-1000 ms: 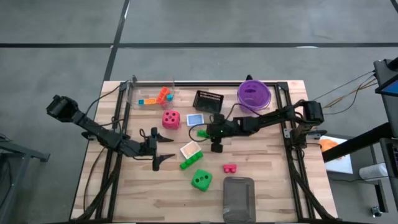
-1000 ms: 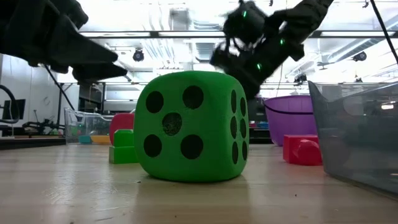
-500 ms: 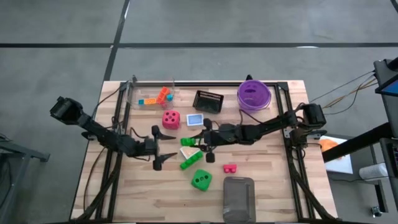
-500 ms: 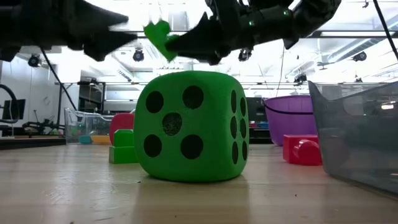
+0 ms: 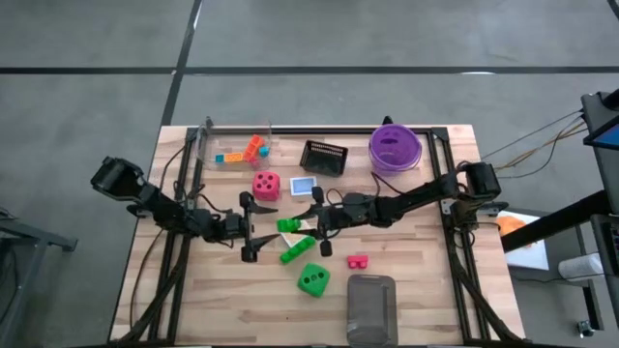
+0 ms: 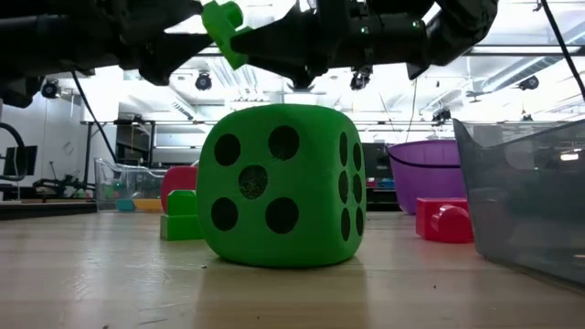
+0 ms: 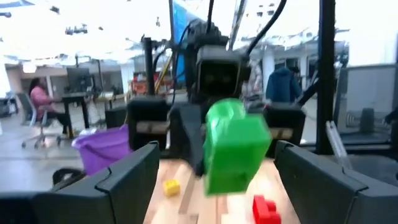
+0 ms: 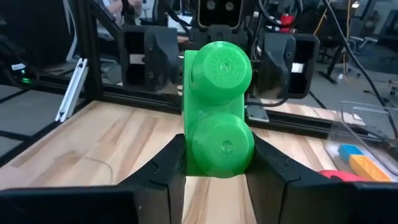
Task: Pick & Place Toys
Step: Put the top green game piece into the transparent bin
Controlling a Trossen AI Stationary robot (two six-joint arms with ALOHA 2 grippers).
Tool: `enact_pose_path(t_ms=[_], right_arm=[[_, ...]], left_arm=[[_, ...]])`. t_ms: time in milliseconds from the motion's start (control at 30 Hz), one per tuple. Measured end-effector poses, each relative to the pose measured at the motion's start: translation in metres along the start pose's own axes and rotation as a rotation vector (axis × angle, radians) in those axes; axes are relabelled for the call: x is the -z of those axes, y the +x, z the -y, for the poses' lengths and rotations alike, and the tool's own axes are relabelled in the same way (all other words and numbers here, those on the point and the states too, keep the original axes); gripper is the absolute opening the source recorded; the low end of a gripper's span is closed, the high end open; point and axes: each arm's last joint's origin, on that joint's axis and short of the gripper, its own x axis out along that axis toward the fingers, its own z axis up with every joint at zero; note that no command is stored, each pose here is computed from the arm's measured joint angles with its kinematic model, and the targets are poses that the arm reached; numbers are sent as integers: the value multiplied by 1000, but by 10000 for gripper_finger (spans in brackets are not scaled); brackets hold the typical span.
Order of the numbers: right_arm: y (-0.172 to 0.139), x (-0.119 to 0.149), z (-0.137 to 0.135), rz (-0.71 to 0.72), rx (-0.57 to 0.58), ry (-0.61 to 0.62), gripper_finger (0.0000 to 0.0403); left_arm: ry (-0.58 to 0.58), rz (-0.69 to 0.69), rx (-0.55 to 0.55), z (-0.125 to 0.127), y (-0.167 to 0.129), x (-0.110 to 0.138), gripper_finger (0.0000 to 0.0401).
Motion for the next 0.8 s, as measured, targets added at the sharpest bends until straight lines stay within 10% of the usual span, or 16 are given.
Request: enact_pose_path(t_ms=[533, 800], right_arm=[[5, 2, -1, 84, -25, -4, 120], [5, 2, -2, 86, -35, -1, 120]], left_arm=[[38, 37, -2, 13, 31, -3, 311], [65, 28, 0, 14, 31, -2, 177]])
